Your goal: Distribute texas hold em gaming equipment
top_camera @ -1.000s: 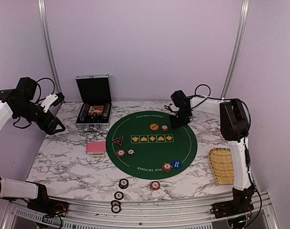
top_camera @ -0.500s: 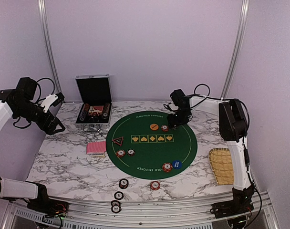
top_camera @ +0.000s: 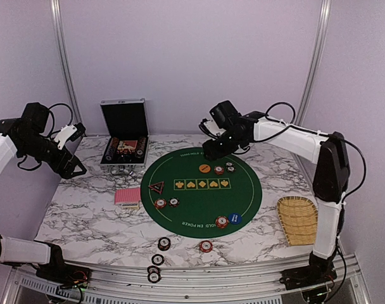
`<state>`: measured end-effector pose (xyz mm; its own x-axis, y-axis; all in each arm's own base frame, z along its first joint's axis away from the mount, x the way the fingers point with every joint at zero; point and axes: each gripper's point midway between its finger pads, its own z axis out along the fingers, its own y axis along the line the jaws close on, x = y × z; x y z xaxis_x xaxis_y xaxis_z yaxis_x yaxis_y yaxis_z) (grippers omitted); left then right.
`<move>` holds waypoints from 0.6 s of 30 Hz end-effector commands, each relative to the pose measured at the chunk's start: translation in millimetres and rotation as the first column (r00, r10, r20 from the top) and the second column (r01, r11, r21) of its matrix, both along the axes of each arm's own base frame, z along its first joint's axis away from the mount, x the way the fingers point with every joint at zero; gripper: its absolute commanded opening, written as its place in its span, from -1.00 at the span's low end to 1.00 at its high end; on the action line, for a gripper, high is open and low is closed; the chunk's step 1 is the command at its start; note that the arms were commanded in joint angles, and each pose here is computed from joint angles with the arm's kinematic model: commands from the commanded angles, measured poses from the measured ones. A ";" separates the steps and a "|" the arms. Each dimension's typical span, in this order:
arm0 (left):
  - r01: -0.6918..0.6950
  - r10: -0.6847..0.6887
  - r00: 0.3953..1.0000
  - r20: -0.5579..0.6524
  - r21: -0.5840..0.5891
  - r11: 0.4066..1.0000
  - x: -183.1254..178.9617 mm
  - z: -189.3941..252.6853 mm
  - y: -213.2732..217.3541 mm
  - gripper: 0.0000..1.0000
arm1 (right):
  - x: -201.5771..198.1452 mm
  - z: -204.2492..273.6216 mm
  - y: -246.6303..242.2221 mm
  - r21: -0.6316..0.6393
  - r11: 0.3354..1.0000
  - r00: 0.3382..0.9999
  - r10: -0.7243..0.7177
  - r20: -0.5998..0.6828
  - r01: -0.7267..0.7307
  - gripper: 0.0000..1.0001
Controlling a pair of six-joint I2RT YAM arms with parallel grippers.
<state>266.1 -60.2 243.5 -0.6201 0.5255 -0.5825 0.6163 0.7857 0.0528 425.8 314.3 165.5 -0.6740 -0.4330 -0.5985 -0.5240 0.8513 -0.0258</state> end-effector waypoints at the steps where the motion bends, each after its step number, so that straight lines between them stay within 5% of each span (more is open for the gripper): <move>1: 0.015 -0.015 1.000 -0.003 0.005 1.000 -4.7 3.4 -0.6 0.98 | -93.2 -5.0 66.5 0.010 0.974 0.973 0.224 -0.060 -0.224 0.24; 10: 0.013 -0.013 1.000 0.001 -0.002 1.000 -6.7 5.3 -1.2 0.98 | -245.8 -66.3 137.2 0.009 0.841 0.811 0.525 -0.257 -0.541 0.57; 18: 0.012 -0.012 1.000 0.007 0.003 1.000 -8.1 7.5 -0.5 0.98 | -282.5 -95.3 161.7 0.017 0.774 0.735 0.609 -0.298 -0.634 0.63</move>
